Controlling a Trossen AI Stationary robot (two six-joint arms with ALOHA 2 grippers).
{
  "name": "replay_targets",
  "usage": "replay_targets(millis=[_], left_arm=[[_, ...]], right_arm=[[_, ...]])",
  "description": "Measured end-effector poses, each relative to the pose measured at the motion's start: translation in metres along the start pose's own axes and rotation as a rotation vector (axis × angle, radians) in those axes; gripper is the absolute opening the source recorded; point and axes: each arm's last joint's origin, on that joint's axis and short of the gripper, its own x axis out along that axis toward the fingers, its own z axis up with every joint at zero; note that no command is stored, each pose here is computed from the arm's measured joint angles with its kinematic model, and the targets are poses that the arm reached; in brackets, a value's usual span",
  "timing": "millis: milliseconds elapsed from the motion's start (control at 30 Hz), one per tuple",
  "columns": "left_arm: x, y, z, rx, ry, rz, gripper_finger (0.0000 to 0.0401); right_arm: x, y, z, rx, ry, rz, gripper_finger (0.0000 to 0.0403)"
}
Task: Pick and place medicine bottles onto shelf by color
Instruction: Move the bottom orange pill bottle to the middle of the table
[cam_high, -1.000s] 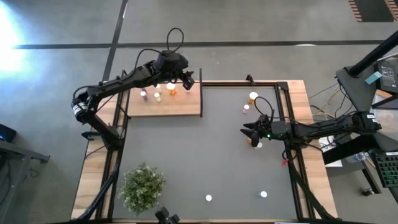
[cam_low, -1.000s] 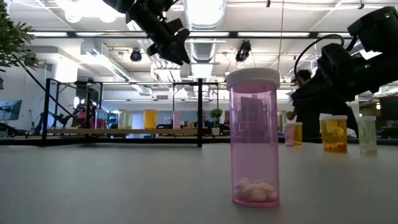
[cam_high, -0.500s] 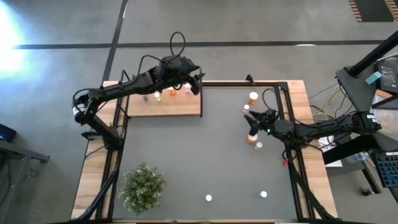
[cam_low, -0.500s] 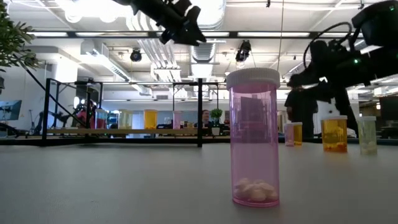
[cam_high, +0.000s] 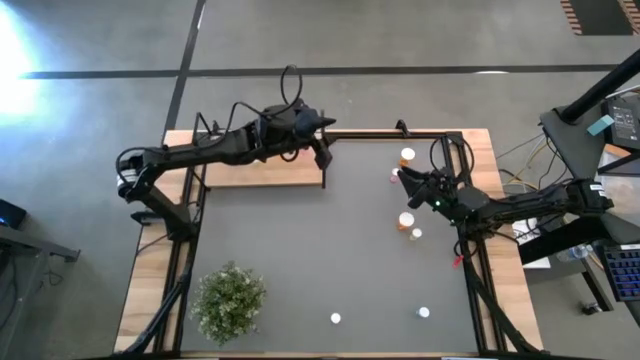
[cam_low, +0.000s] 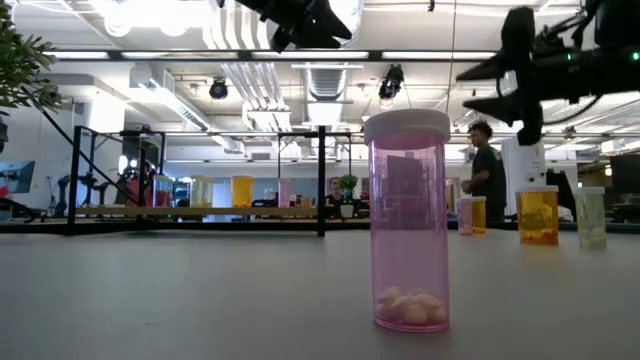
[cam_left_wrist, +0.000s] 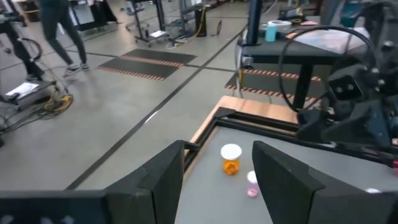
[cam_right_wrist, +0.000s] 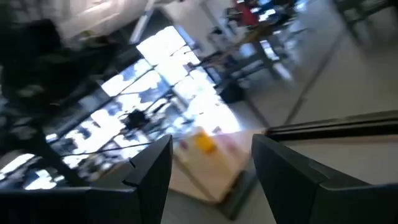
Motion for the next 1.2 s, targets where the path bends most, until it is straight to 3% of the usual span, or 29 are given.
replay_targets(millis=[167, 333, 467, 633, 900, 1200], left_arm=[[-0.009, -0.011, 0.006, 0.002, -0.022, -0.035, 0.0174], [-0.023, -0.015, 0.015, -0.001, -0.051, -0.054, 0.0174], [-0.037, -0.014, 0.023, -0.012, -0.084, -0.059, 0.0174], [-0.049, -0.011, 0.029, -0.127, -0.101, -0.065, 0.0174], [-0.061, -0.009, 0.034, -0.143, -0.115, -0.071, 0.0174], [-0.065, -0.009, 0.032, -0.141, -0.107, -0.072, 0.0174]], right_arm=[[0.015, 0.02, 0.009, -0.093, 0.106, -0.062, 0.021], [0.023, 0.037, 0.025, -0.241, 0.421, -0.316, 0.021], [0.019, 0.05, 0.046, -0.219, 0.641, -0.536, 0.021], [0.018, 0.065, 0.065, -0.186, 0.829, -0.722, 0.0234], [0.038, 0.082, 0.044, -0.078, 1.126, -0.759, 0.0282], [0.051, 0.076, 0.014, -0.188, 1.267, -0.814, 0.0272]])
